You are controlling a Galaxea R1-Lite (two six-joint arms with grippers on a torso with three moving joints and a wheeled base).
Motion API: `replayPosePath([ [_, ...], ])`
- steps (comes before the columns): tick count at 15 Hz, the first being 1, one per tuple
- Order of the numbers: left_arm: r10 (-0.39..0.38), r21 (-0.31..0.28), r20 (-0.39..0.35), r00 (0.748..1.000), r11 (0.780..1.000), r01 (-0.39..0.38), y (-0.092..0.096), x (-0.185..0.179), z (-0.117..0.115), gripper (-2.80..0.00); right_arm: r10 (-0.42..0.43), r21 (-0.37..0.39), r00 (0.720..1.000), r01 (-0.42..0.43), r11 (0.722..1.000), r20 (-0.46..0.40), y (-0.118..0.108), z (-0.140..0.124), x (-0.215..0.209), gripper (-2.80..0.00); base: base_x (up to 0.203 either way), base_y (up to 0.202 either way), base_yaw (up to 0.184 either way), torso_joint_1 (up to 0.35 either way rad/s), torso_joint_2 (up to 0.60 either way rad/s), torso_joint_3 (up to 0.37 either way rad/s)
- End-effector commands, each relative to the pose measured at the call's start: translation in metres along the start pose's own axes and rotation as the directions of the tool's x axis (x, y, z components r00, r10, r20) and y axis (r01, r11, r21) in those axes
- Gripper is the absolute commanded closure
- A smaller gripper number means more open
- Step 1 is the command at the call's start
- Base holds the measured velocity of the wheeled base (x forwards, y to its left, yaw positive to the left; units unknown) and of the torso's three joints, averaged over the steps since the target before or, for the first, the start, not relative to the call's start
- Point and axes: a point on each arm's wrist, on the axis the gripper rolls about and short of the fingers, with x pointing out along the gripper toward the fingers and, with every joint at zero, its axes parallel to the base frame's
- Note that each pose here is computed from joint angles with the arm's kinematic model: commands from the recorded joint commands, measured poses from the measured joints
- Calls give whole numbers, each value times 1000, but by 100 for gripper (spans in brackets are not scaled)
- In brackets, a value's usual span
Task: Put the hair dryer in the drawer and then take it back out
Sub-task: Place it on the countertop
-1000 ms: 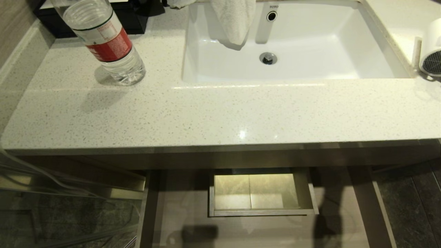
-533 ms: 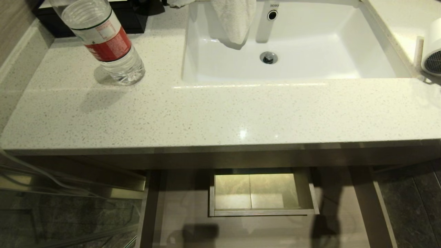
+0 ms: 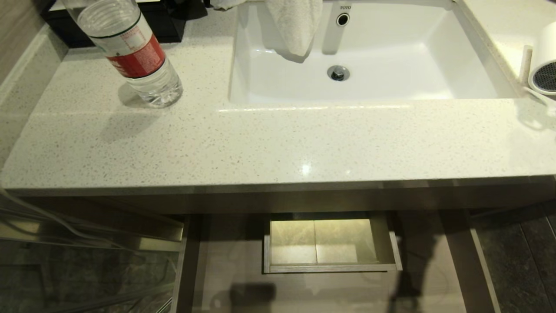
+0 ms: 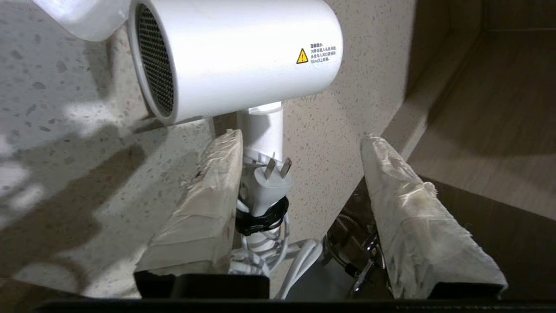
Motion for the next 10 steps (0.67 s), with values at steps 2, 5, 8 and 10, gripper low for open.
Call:
replayPosePath([
  [2, -1, 0, -1, 1000, 1000, 1, 0, 0, 0, 0, -39, 66, 999, 39, 997, 7, 11, 12, -47, 0, 0, 0, 0, 0, 0, 0],
  [5, 1, 0, 0, 1000, 1000, -1, 0, 0, 0, 0, 8, 186, 1000, -5, 983, -13, 26, 12, -63, 0, 0, 0, 0, 0, 0, 0],
  [8, -1, 0, 1, 1000, 1000, 1, 0, 0, 0, 0, 91, 290, 995, -74, 954, -48, 39, 8, -69, 0, 0, 0, 0, 0, 0, 0],
  [10, -1, 0, 0, 1000, 1000, 1, 0, 0, 0, 0, 124, 320, 990, -97, 943, -65, 43, 7, -70, 0, 0, 0, 0, 0, 0, 0],
])
